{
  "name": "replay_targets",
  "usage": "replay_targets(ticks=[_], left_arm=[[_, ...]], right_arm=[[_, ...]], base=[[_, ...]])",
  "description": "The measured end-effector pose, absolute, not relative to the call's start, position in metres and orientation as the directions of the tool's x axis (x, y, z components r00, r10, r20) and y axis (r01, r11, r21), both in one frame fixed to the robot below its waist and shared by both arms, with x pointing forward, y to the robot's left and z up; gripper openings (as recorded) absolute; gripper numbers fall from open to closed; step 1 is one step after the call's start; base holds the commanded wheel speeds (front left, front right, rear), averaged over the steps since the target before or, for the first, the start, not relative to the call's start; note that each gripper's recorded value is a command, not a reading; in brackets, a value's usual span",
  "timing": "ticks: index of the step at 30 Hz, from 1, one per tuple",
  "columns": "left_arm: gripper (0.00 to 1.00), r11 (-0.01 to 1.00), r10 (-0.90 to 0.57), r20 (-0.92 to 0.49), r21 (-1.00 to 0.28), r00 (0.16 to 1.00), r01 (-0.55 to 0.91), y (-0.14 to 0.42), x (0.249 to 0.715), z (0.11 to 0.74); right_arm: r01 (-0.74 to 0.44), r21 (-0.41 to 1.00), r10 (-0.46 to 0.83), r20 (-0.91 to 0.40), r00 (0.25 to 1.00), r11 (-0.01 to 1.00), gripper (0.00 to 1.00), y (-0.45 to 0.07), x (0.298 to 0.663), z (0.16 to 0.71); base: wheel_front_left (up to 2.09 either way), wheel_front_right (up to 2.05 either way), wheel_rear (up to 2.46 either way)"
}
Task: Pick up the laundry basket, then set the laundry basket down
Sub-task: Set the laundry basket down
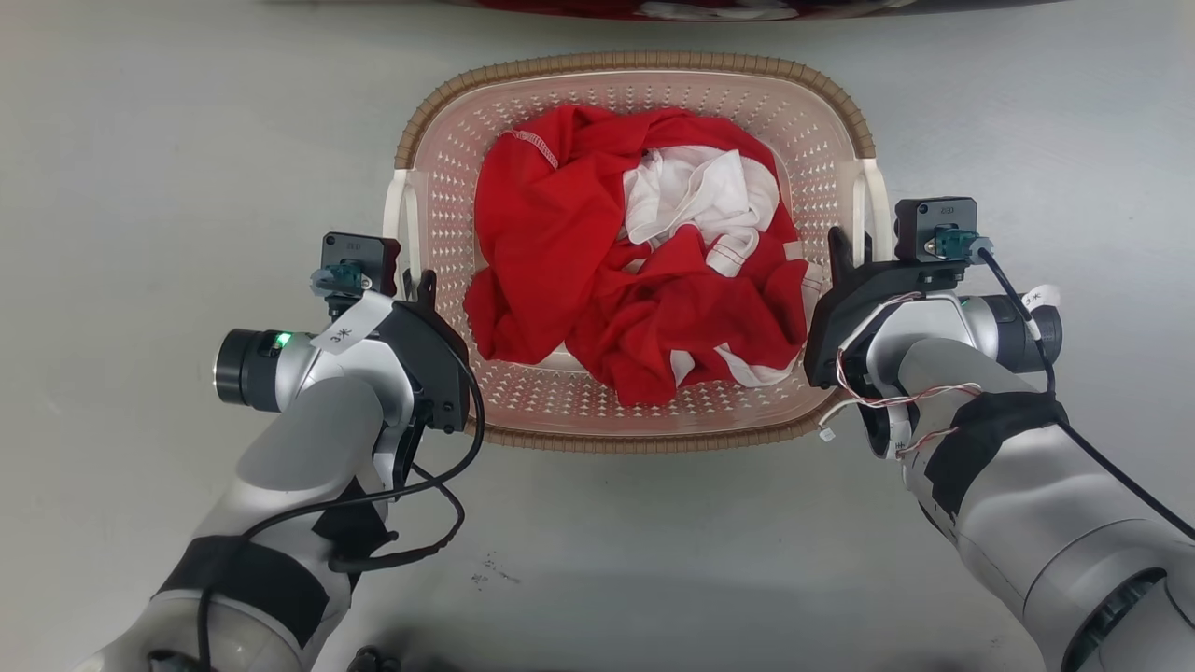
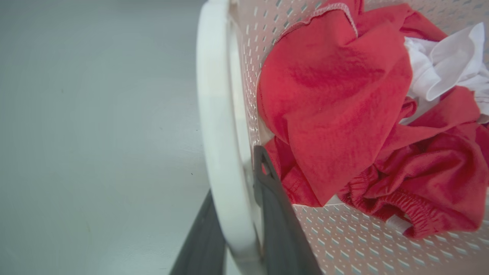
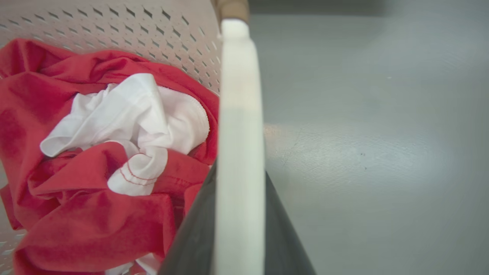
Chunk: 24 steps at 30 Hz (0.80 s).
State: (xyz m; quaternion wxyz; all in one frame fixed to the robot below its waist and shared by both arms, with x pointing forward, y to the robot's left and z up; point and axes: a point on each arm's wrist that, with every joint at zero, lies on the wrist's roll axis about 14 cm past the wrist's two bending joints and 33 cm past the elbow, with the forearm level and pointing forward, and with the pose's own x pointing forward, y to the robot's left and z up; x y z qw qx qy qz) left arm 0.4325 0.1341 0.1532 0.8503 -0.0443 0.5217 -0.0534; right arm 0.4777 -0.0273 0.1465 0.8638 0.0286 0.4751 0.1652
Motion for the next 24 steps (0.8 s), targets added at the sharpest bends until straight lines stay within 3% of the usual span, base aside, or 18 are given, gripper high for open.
replay_targets(ticks=[2,3,4,5,6,7,24], left_arm=[[0.00,0.991,-0.135,-0.884,-0.128,0.448,0.046,0.135,0.432,0.152],[0.13,0.991,-0.133,-0.883,-0.126,0.450,0.046,0.135,0.432,0.152],[0.42,0.992,-0.129,-0.883,-0.120,0.452,0.050,0.136,0.431,0.152],[0.63,0.992,-0.129,-0.883,-0.120,0.452,0.050,0.136,0.431,0.152],[0.94,0.991,-0.131,-0.880,-0.118,0.456,0.058,0.135,0.433,0.153],[1.00,0.991,-0.133,-0.873,-0.115,0.469,0.068,0.134,0.438,0.155],[1.00,0.994,-0.111,-0.832,-0.096,0.544,0.056,0.138,0.453,0.181]], right_arm=[[-0.259,0.207,0.313,-0.811,0.493,0.943,0.00,-0.027,0.478,0.146],[-0.260,0.207,0.314,-0.811,0.493,0.943,0.07,-0.027,0.477,0.146],[-0.281,0.199,0.319,-0.809,0.493,0.939,0.42,-0.026,0.477,0.146],[-0.281,0.199,0.319,-0.809,0.493,0.939,0.96,-0.026,0.477,0.146],[-0.291,0.197,0.323,-0.808,0.493,0.936,1.00,-0.025,0.477,0.147],[-0.305,0.201,0.335,-0.800,0.498,0.931,1.00,-0.021,0.477,0.149],[-0.311,0.173,0.328,-0.759,0.562,0.934,1.00,-0.024,0.494,0.179]], base=[[0.00,0.00,0.00],[0.00,0.00,0.00],[0.00,0.00,0.00],[0.00,0.00,0.00],[0.00,0.00,0.00],[0.00,0.00,0.00],[0.00,0.00,0.00]])
